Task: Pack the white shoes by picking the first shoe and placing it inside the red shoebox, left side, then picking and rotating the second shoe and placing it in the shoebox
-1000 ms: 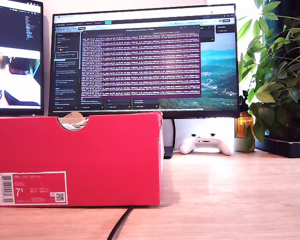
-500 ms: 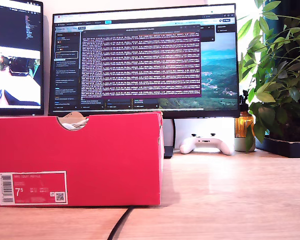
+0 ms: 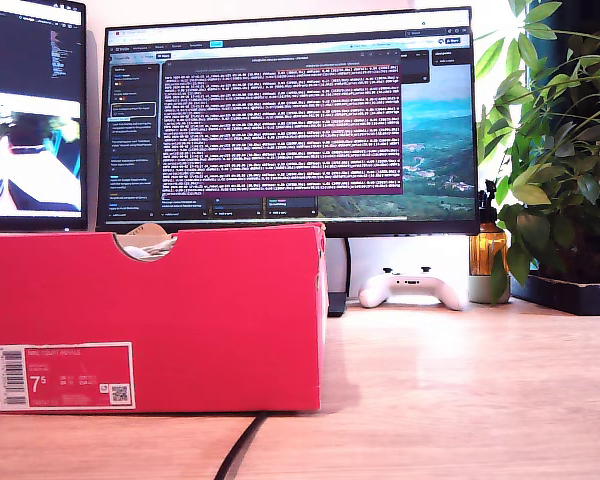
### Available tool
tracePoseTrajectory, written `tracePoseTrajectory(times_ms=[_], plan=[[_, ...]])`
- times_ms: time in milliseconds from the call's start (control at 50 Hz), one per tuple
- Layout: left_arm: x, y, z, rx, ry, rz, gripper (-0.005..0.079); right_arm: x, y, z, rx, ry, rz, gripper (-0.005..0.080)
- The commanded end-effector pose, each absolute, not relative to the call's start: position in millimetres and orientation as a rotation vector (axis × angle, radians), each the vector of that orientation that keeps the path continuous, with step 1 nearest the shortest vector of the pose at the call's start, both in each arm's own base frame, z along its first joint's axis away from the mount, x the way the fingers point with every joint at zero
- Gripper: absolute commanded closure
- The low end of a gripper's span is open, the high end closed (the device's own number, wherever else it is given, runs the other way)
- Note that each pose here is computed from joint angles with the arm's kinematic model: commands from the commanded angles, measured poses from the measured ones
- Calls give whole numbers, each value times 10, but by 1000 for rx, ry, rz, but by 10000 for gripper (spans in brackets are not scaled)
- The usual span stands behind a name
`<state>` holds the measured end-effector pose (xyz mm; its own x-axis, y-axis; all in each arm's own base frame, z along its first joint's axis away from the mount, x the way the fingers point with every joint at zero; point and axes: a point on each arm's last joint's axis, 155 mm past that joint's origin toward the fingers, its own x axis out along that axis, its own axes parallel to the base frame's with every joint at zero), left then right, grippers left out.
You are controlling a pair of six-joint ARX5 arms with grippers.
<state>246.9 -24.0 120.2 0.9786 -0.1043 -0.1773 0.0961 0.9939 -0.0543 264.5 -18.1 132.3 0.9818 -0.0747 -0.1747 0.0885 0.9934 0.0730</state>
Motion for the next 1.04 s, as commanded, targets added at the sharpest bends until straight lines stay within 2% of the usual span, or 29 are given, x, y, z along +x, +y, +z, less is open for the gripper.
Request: tracePoseTrajectory(times_ms=[0,160,260,500,1020], plan=[[2464,-245,1030,-49,219,-103,764,2605,-148,1130,77,215,-66,760],[2464,-245,1030,-49,219,-103,764,2565,9,1145,60,209,20,760],[2464,-244,1031,-49,219,-102,764,2493,110,994,62,270,72,760],[2464,-247,1030,-49,219,-104,764,2493,103,1309,111,137,66,760],[2464,-245,1030,-49,219,-103,764,2492,120,1281,117,150,72,760]])
